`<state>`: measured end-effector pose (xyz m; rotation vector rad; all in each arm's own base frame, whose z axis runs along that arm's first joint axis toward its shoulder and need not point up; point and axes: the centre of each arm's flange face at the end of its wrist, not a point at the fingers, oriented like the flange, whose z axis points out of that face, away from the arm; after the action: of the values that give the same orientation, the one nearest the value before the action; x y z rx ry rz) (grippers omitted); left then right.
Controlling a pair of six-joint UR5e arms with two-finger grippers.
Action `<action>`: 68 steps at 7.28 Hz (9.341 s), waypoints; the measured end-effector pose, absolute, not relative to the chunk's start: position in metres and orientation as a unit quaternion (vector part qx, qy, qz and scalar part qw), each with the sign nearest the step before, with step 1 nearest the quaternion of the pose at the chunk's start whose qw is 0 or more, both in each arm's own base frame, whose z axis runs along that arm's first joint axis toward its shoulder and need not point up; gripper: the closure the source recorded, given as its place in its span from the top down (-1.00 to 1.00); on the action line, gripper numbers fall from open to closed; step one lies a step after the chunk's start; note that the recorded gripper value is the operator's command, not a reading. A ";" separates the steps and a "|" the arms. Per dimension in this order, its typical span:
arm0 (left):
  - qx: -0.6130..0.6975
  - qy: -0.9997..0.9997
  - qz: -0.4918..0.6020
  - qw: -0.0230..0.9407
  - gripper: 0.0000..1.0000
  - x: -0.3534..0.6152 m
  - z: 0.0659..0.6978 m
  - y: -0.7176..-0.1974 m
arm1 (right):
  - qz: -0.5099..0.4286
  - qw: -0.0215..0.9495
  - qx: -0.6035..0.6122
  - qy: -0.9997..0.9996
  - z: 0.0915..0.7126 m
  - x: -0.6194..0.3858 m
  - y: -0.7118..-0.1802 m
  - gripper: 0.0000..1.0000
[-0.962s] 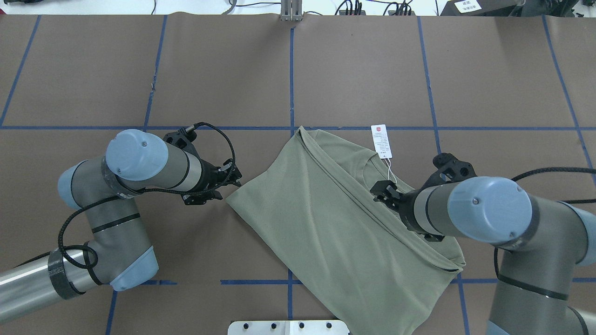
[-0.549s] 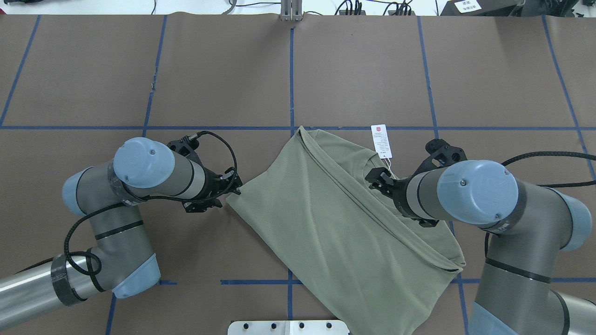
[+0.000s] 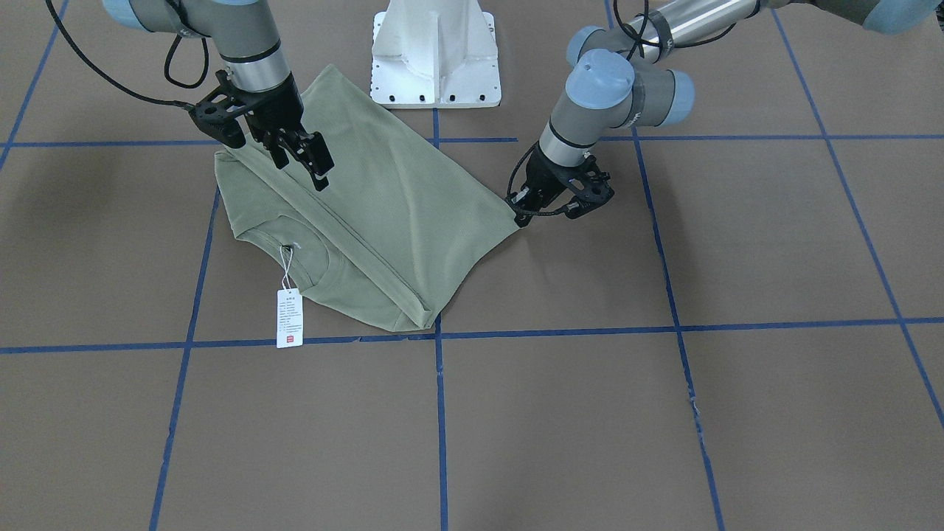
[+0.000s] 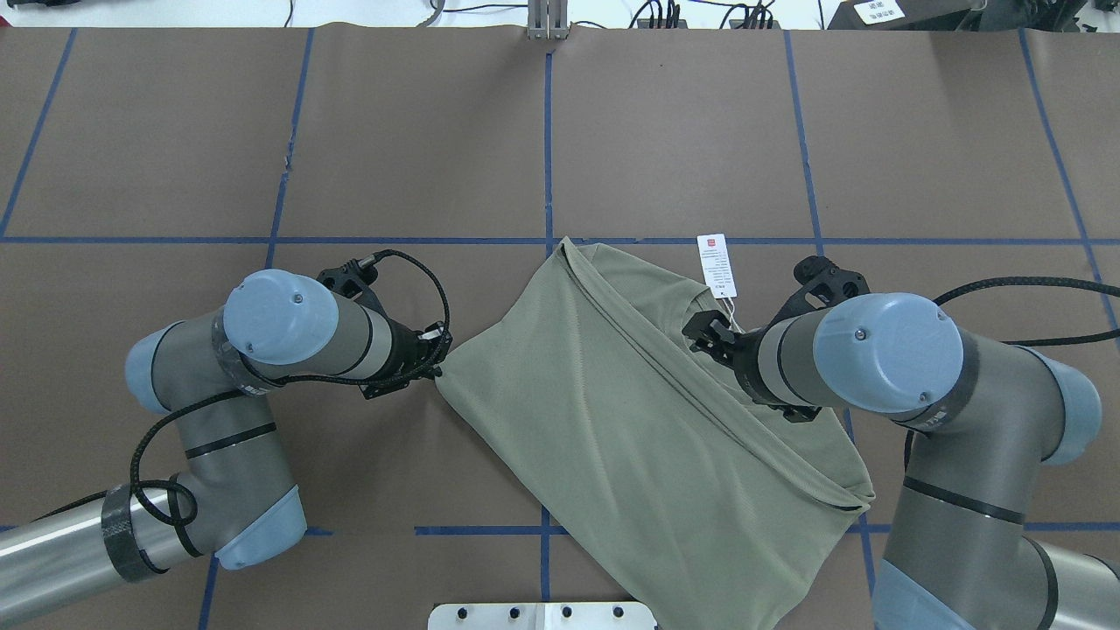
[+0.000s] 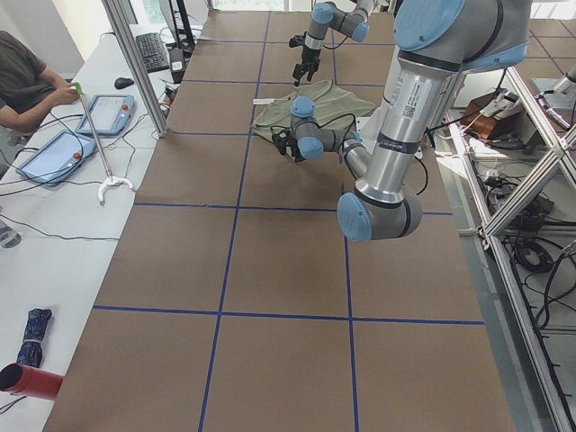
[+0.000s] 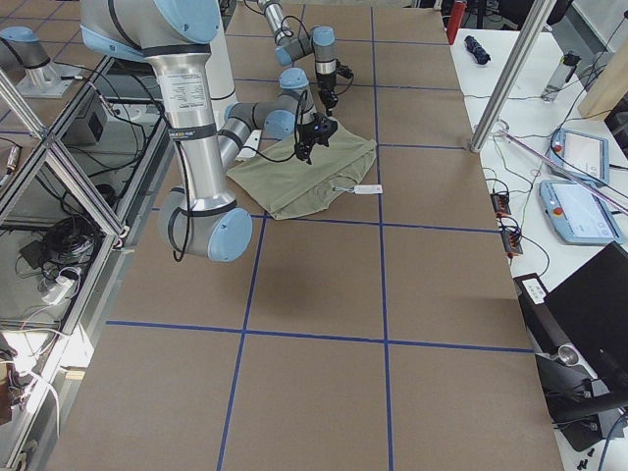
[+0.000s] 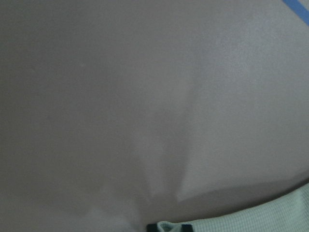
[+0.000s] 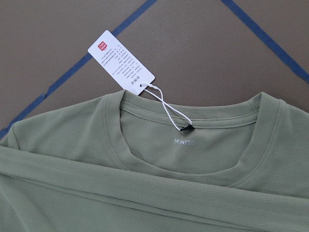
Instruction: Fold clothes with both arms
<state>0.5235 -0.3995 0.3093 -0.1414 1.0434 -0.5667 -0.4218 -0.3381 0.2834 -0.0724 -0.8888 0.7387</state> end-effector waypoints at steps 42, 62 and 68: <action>0.092 0.553 -0.266 0.784 0.14 0.361 0.273 -0.583 | -0.187 0.897 0.203 -0.344 0.293 -0.521 -0.282 0.09; 0.088 0.553 -0.271 0.783 0.16 0.362 0.273 -0.583 | 0.379 0.828 -0.031 -0.412 0.289 -0.564 -0.328 -1.00; 0.081 0.557 -0.280 0.778 0.16 0.361 0.270 -0.581 | 0.372 0.823 -0.076 -0.423 0.273 -0.546 -0.343 -1.00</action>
<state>0.3613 -0.5814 0.2703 0.1749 1.2049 -0.6053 -0.5464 -0.3433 0.2732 -0.1614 -0.9004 0.7908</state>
